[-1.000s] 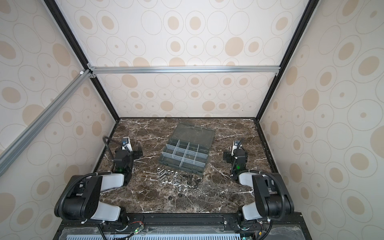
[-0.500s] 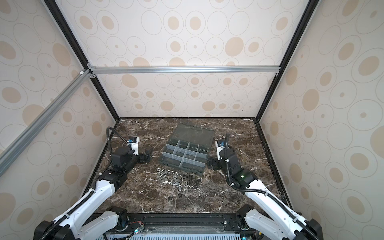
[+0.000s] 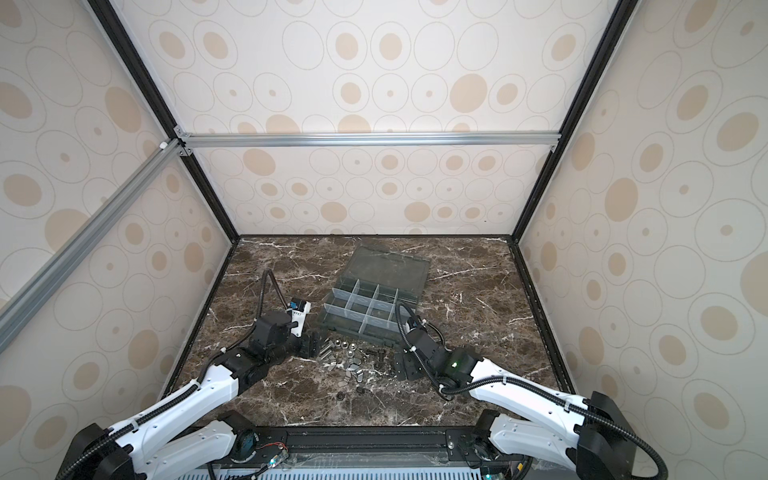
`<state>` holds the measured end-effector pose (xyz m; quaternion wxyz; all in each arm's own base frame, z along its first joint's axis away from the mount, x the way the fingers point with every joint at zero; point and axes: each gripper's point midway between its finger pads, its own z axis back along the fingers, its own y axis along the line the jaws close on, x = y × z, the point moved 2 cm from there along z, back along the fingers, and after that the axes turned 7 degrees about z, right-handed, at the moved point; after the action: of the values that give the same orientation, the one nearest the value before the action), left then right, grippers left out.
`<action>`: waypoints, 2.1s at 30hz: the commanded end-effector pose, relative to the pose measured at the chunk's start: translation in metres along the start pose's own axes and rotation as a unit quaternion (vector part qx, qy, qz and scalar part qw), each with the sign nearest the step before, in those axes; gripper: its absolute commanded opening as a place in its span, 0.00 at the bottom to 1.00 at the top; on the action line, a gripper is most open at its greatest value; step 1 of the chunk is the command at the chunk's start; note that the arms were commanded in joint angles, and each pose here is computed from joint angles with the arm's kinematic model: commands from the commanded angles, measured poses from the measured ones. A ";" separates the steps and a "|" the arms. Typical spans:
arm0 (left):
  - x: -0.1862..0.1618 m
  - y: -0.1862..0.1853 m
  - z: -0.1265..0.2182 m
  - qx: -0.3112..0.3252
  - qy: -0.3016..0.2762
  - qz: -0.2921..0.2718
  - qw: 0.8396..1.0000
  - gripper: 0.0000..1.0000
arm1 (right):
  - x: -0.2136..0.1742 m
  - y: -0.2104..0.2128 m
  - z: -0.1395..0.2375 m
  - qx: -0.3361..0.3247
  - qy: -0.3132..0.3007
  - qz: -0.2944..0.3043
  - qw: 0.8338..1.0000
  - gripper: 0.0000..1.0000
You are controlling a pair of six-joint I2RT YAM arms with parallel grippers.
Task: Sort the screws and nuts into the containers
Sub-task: 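Move the left gripper over the silver bolts while the right gripper approaches the black parts, then lower the left gripper and close it on a silver bolt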
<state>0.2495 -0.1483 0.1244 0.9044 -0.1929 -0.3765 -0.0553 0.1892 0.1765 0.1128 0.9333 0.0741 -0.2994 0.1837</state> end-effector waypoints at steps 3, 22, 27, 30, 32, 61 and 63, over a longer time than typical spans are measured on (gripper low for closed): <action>-0.025 0.000 -0.002 0.017 0.035 0.010 0.999 0.72 | -0.005 0.000 0.000 -0.008 0.009 -0.030 0.999 1.00; -0.060 -0.005 -0.026 0.051 0.108 -0.031 0.992 0.50 | -0.010 -0.016 0.005 -0.042 -0.011 -0.100 0.994 1.00; -0.063 -0.004 -0.029 0.068 0.115 -0.045 0.990 0.50 | -0.008 -0.017 0.007 -0.042 -0.017 -0.103 0.994 1.00; -0.063 -0.003 -0.032 0.081 0.119 -0.057 0.988 0.48 | -0.008 -0.016 0.006 -0.041 -0.014 -0.104 0.994 1.00; -0.063 -0.005 -0.033 0.082 0.124 -0.066 0.987 0.47 | -0.009 -0.016 0.005 -0.041 -0.012 -0.106 0.993 1.00; -0.066 -0.016 -0.056 0.133 0.171 -0.113 0.970 0.31 | -0.010 -0.012 0.003 -0.038 0.003 -0.114 0.993 1.00; -0.067 -0.017 -0.059 0.130 0.174 -0.114 0.970 0.29 | -0.009 -0.011 0.005 -0.036 0.002 -0.113 0.993 1.00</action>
<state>0.2328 -0.1859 0.0408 0.9611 -0.0230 -0.2359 -0.1421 0.1880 0.1641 0.1097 0.9480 0.0786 -0.3007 0.0682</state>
